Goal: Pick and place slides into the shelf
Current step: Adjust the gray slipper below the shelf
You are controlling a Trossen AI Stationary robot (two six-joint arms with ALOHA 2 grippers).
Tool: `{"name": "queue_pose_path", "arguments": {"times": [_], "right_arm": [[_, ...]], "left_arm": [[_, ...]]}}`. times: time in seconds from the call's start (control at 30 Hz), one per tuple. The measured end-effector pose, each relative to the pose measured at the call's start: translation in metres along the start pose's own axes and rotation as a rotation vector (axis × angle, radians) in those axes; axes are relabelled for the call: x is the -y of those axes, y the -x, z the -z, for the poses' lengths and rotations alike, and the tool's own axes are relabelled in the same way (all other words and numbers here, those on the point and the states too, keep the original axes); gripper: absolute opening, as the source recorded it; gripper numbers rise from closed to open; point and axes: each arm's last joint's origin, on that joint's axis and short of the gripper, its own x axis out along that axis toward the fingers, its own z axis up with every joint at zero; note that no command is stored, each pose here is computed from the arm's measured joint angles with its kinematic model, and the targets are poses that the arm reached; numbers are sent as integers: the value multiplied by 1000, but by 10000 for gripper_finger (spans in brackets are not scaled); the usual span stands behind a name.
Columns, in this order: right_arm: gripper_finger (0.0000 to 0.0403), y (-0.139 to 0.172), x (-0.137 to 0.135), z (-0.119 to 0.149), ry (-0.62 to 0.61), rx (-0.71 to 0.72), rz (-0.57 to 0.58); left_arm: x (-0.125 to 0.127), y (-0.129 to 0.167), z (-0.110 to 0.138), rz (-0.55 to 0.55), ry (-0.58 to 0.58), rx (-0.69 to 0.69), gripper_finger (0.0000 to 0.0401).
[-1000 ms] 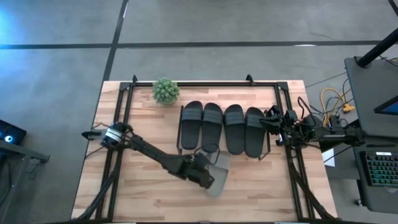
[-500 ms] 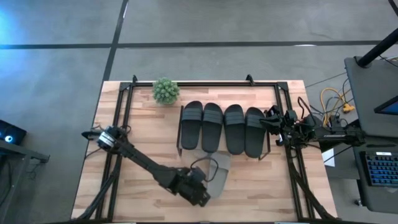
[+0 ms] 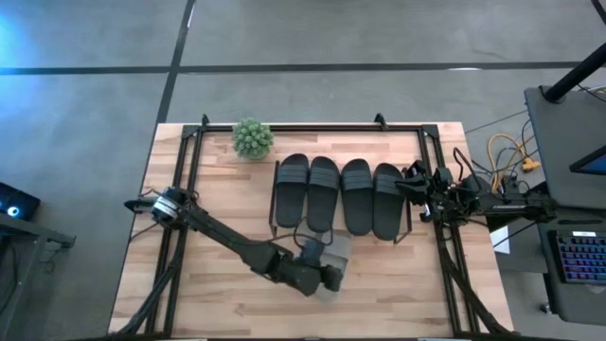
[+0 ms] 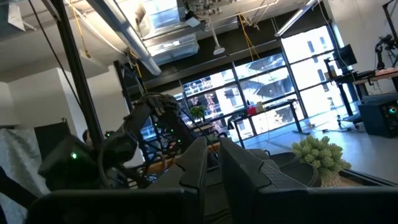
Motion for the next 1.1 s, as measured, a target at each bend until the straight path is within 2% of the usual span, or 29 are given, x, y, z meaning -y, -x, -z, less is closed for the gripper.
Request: {"name": "queue_pose_path", "arguments": {"times": [0.1,0.2,0.43,0.63,0.8,1.0,1.1], "right_arm": [[38,0,0,0,0,0,0],[38,0,0,0,0,0,0],[38,0,0,0,0,0,0],[38,0,0,0,0,0,0],[38,0,0,0,0,0,0],[38,0,0,0,0,0,0],[38,0,0,0,0,0,0]], "left_arm": [[-7,-2,-7,-66,-3,13,118],[-7,-5,-15,-70,25,13,118],[-2,-11,-31,-10,69,38,118],[14,-13,-42,158,139,54,118],[22,-9,-45,226,165,38,118],[24,-8,-47,240,255,1,118],[19,-10,-50,187,265,-88,118]]}}
